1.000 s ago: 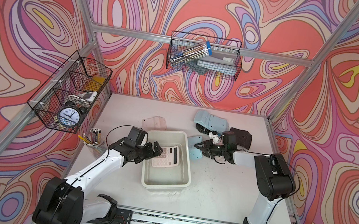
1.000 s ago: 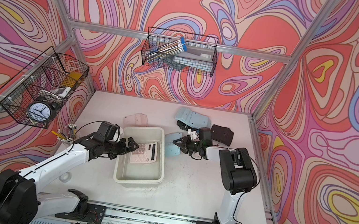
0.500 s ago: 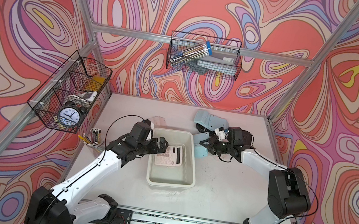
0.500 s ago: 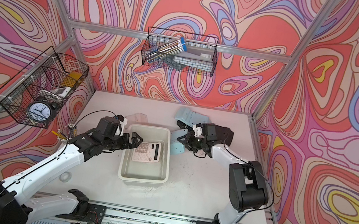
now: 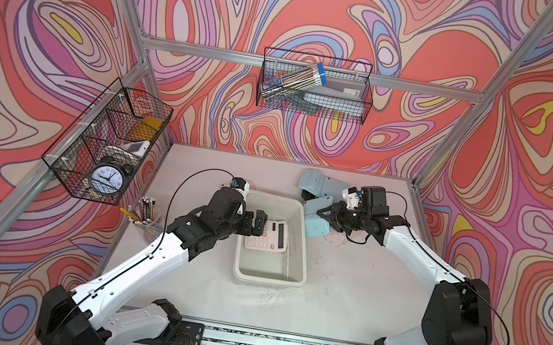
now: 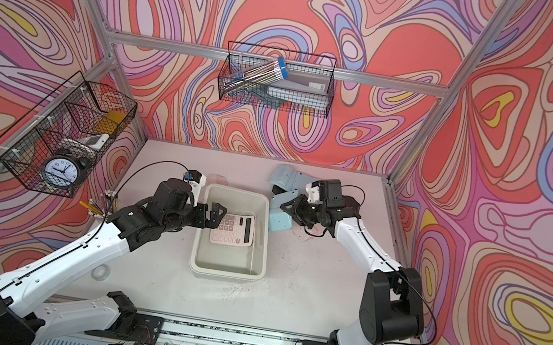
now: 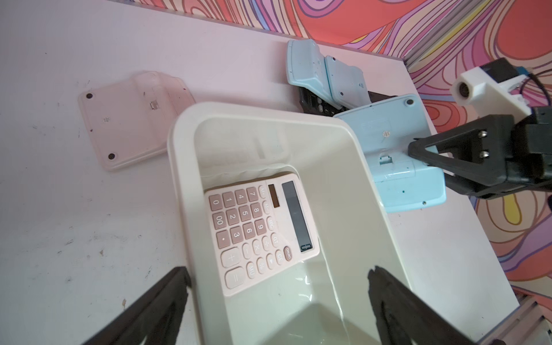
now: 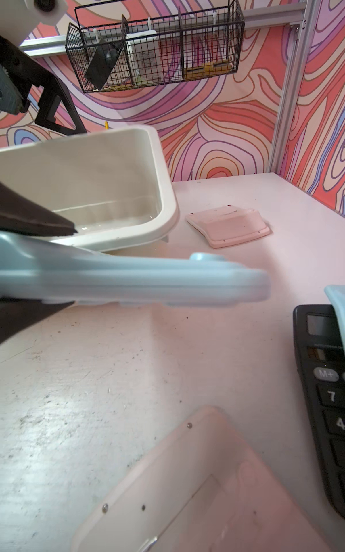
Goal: Put the calculator in the storage box
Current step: Adjust the storage box at the center of the board.
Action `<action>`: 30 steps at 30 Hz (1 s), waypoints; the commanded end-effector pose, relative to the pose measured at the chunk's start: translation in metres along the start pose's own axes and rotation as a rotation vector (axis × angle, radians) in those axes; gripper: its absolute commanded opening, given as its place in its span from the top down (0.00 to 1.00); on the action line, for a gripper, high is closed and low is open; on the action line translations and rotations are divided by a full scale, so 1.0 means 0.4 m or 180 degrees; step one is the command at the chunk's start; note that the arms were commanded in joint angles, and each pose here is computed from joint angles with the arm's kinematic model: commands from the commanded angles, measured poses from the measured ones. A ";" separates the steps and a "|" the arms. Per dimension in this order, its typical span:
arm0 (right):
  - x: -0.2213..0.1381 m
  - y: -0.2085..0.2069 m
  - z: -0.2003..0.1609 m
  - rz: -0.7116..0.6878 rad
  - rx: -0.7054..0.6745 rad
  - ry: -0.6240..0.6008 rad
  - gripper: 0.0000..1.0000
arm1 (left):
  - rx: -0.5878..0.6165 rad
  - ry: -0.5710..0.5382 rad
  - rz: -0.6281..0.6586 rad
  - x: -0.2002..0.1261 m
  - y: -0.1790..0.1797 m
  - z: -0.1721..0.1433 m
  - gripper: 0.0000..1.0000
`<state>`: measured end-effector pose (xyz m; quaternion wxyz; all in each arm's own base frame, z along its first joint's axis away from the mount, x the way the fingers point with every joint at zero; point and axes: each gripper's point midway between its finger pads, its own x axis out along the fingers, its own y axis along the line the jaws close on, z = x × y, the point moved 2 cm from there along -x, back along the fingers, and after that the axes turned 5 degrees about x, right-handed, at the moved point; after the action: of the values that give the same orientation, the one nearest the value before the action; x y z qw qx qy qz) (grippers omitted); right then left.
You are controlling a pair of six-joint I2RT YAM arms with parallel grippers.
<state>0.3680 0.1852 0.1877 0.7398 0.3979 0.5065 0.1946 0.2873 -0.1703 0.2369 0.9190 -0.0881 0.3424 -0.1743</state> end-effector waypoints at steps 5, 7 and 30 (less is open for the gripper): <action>-0.023 0.038 0.000 0.0105 -0.0123 -0.0016 1.00 | -0.0093 0.0033 0.0146 0.012 0.027 -0.038 0.01; -0.025 0.029 0.003 0.0019 -0.0119 -0.0047 1.00 | -0.0117 0.0090 0.0143 0.015 0.030 -0.052 0.01; -0.204 0.060 0.038 -0.0771 0.0899 -0.0551 1.00 | 0.1591 -0.0369 -0.0562 -0.056 -0.319 0.070 0.01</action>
<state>0.3593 0.1403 0.2466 0.7612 0.4111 0.5010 0.0261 0.2553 -0.2674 0.2951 0.9096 0.0540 0.2616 -0.3183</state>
